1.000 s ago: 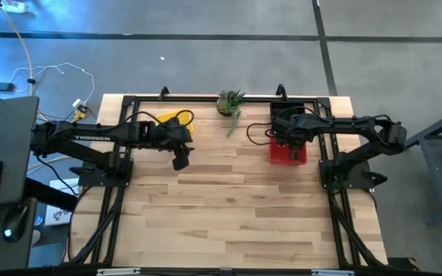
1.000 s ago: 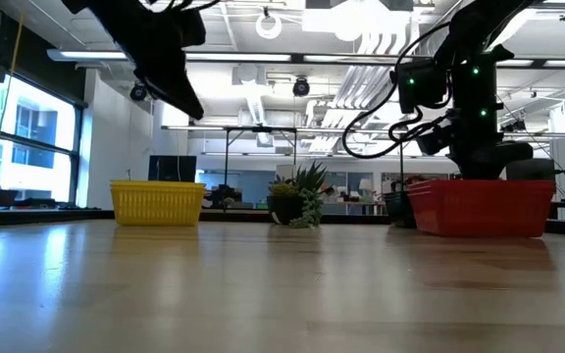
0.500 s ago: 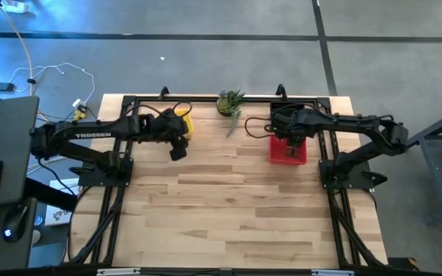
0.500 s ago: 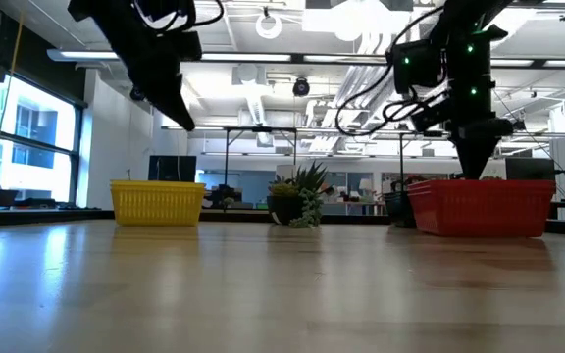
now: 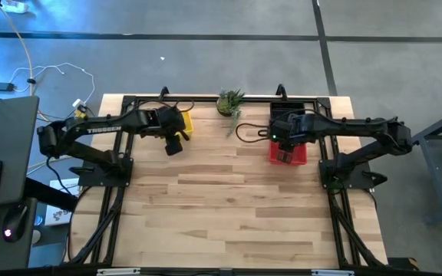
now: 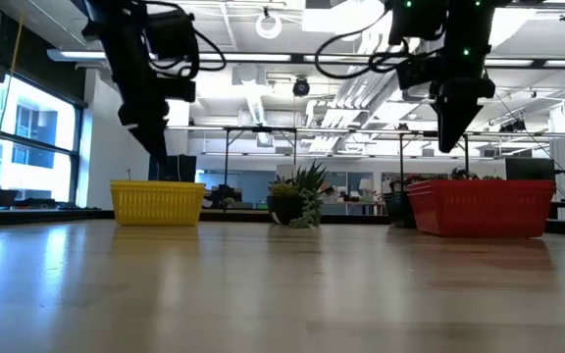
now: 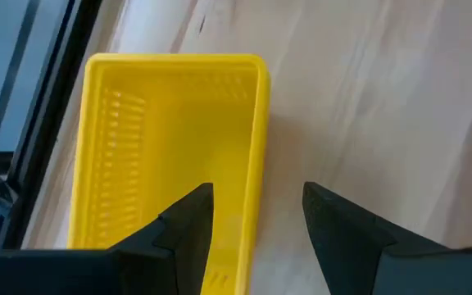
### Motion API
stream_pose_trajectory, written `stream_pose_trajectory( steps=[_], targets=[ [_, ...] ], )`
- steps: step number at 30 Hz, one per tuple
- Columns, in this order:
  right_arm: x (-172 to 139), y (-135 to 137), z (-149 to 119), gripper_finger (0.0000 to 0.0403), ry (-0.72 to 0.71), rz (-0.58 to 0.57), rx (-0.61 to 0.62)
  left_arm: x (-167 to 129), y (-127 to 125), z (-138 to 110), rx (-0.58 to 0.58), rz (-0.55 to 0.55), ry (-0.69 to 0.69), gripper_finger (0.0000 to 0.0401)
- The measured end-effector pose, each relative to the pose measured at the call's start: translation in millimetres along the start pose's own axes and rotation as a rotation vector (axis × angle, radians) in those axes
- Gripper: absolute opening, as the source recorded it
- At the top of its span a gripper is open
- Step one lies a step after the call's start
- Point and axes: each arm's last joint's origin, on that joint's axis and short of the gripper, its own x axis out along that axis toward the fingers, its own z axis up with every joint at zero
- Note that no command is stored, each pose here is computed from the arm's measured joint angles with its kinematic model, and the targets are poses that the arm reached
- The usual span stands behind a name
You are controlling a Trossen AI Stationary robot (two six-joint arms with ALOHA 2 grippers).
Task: Stack baskets by color
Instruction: Move the stacked yellow bins to the top middle of the table
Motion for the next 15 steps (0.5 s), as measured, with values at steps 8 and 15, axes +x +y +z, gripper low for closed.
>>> stream_pose_trajectory(
  steps=[8,15],
  targets=[
    [-6.0,19.6,-1.2,0.0110,-0.028,0.019,-0.017,27.5,-0.5,0.8,0.024,0.010,0.114,0.0177],
    [-9.4,29.5,-2.7,0.0110,-0.044,0.016,-0.015,43.5,-4.0,0.5,0.038,0.008,0.176,0.0177]
  ],
)
